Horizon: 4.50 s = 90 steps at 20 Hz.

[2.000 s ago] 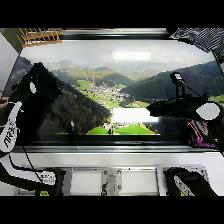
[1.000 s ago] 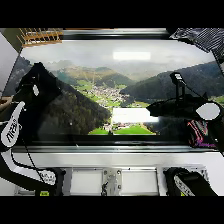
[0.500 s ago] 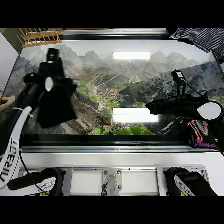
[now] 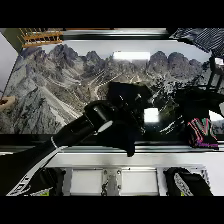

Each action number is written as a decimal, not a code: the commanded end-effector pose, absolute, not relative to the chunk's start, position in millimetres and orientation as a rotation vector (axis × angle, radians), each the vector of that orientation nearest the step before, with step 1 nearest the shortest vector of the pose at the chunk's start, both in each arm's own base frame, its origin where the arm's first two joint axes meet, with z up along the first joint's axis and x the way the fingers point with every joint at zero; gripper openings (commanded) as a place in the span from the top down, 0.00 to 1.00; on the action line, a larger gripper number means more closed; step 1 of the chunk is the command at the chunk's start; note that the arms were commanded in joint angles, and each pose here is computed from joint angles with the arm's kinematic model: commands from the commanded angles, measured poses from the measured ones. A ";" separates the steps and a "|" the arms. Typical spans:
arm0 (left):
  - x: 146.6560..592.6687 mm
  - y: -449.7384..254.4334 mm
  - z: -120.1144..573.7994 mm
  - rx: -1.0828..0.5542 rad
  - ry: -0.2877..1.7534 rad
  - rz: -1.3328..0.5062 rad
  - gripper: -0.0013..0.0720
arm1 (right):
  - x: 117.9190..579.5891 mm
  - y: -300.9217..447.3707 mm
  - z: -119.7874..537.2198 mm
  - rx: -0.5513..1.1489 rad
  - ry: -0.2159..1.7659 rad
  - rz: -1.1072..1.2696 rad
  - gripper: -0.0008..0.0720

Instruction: Fold the clothes and pants, and hang the long-sleeved shirts on hangers.

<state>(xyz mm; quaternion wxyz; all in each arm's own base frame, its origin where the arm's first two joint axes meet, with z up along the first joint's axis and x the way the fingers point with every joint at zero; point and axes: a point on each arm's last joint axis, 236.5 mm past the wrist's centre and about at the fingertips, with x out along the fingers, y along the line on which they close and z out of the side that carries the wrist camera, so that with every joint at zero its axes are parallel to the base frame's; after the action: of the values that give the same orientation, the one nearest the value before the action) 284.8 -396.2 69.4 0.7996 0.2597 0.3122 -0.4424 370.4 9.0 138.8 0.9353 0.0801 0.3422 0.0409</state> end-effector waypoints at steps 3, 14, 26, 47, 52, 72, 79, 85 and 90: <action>285.3 -344.2 46.4 0.414 0.957 -0.766 0.02 | 369.0 -4.2 134.3 0.176 0.722 0.041 0.37; 311.1 -168.6 -14.8 -0.239 1.229 -0.249 0.06 | 303.4 -35.8 -44.2 0.336 1.281 -0.063 0.09; 363.1 -183.3 -104.4 -0.358 1.439 -0.254 0.06 | 310.9 21.1 -113.1 0.557 1.406 0.076 0.10; 496.4 -154.5 -4.1 -0.382 1.204 -0.290 0.16 | 492.8 -11.7 64.6 0.347 0.914 0.151 0.07; 420.4 -107.0 -24.5 -0.449 1.320 -0.192 0.16 | 438.2 -44.7 83.8 0.333 0.947 0.080 0.27; 296.2 -210.3 -114.4 -0.590 1.564 -0.301 0.97 | 319.9 -2.8 -9.2 0.572 1.245 0.047 0.28; 288.5 -204.8 -107.9 -0.585 1.526 -0.303 0.97 | 274.4 38.0 -92.8 0.892 1.327 -0.036 0.27; 286.1 -203.8 -110.1 -0.586 1.532 -0.298 0.97 | 307.3 56.6 -107.1 0.908 1.214 -0.057 0.28; 286.6 -203.6 -110.1 -0.586 1.530 -0.297 0.97 | 320.2 62.6 -107.1 0.836 1.160 -0.044 0.76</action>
<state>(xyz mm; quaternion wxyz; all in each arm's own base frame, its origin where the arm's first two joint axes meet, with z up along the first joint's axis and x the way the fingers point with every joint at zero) 286.0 -203.8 -110.2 0.6721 -0.2597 0.6806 -0.1329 308.2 62.3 -108.4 0.7354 0.3917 0.5527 -0.0188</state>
